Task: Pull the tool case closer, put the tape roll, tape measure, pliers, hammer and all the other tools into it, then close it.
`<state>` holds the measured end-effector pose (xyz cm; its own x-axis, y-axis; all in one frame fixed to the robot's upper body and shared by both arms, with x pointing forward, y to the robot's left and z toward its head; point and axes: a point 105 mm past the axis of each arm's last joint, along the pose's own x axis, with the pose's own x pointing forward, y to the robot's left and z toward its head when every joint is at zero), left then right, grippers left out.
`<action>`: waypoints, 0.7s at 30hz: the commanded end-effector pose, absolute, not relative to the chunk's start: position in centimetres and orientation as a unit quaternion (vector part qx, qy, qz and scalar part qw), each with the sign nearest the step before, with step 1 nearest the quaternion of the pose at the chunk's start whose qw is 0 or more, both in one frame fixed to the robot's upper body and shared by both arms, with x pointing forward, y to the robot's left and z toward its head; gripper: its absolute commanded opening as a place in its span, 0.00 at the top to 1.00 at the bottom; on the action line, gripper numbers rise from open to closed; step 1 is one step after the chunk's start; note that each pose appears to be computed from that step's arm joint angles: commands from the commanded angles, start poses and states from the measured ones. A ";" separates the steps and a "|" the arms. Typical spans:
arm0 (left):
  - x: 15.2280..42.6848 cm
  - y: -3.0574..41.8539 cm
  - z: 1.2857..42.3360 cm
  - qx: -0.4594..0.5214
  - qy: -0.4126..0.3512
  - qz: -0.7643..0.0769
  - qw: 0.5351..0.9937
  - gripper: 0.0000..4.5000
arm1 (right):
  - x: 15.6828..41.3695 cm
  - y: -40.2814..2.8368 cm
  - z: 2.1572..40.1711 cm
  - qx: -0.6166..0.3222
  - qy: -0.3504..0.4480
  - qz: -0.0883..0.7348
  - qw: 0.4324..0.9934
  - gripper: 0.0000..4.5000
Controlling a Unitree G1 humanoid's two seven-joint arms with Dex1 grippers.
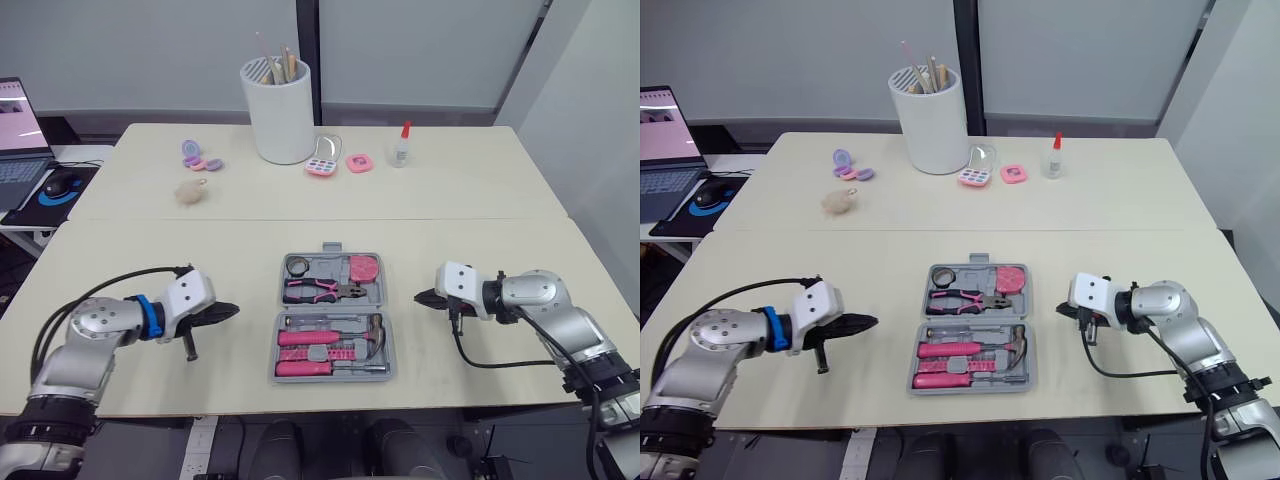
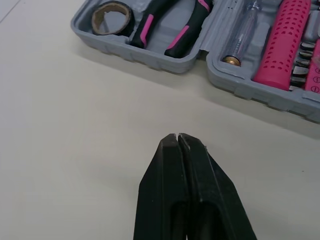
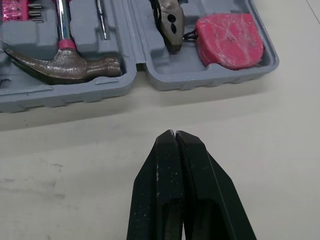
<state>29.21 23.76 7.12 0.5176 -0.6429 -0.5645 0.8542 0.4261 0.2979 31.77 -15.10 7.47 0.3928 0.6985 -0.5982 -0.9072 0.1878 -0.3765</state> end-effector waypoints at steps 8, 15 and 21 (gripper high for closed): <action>30.6 21.4 6.3 0.298 0.182 -0.462 0.815 1.00 | 32.3 -13.0 7.5 -0.374 0.128 0.546 0.738 0.99; 31.2 20.2 5.2 0.295 0.189 -0.466 0.812 1.00 | 32.9 -12.0 6.4 -0.384 0.135 0.546 0.733 0.99; 31.6 18.9 4.3 0.301 0.194 -0.479 0.801 1.00 | 33.1 -10.8 5.4 -0.390 0.138 0.551 0.725 0.99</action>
<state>31.32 19.67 4.17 0.4727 -0.6465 -0.5988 0.8794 0.3898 0.2734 32.67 -11.28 4.81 0.3426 0.6867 -0.6412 -0.9201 0.1074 -0.3767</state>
